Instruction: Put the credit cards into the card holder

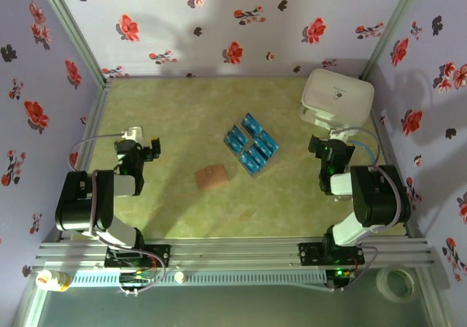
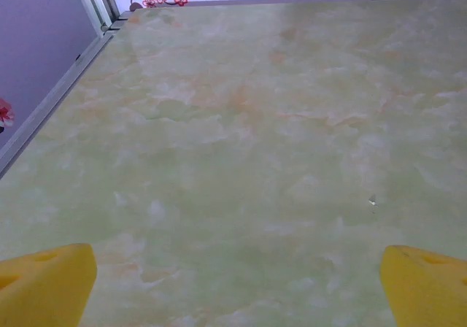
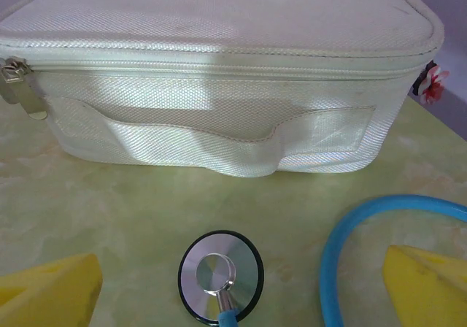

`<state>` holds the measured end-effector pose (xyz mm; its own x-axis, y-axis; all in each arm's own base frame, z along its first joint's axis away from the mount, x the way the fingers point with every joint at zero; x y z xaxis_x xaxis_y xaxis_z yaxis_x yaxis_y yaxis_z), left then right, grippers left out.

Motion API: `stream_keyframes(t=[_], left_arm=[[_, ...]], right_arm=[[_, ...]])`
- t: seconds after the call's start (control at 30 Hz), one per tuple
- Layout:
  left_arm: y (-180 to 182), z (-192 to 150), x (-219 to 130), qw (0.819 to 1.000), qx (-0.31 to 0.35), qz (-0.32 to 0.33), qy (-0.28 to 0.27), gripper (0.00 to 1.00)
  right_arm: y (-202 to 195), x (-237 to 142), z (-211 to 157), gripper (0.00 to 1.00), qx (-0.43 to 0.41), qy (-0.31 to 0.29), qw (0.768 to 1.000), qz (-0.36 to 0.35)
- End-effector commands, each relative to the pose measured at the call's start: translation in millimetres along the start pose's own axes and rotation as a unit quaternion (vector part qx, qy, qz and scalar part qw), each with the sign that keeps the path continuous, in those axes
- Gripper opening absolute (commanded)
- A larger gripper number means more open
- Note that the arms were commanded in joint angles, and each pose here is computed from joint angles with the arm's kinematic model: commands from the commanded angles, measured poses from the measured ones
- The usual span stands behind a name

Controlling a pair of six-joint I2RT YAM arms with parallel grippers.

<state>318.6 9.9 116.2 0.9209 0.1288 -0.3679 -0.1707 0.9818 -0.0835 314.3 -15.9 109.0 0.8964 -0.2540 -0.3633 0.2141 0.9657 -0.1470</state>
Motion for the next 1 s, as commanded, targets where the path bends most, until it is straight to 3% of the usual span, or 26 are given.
stream_keyframes(t=[0.0, 0.97], left_arm=[[-2.4, 6.9, 2.2, 1.000, -0.006, -0.007, -0.015, 1.00], [0.8, 7.2, 1.2, 1.000, -0.017, -0.003, -0.020, 1.00]], right_arm=[[-0.2, 0.4, 7.5, 0.99, 0.006, -0.012, 1.000, 0.004], [-0.6, -0.1, 7.3, 0.99, 0.011, -0.014, 1.000, 0.008]])
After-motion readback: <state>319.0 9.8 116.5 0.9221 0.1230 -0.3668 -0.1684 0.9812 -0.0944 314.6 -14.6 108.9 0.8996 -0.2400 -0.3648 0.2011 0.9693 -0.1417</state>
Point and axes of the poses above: each hand's point on the last joint's axis, 136 mm out from that joint toward the fingers, its own x axis out along the fingers, its own y axis along the line the jaws close on, z = x × y, the point moved 8 cm from there along -x, back along the fingers, and after that the axes turned 10 degrees about -x, right-handed, at the moved point
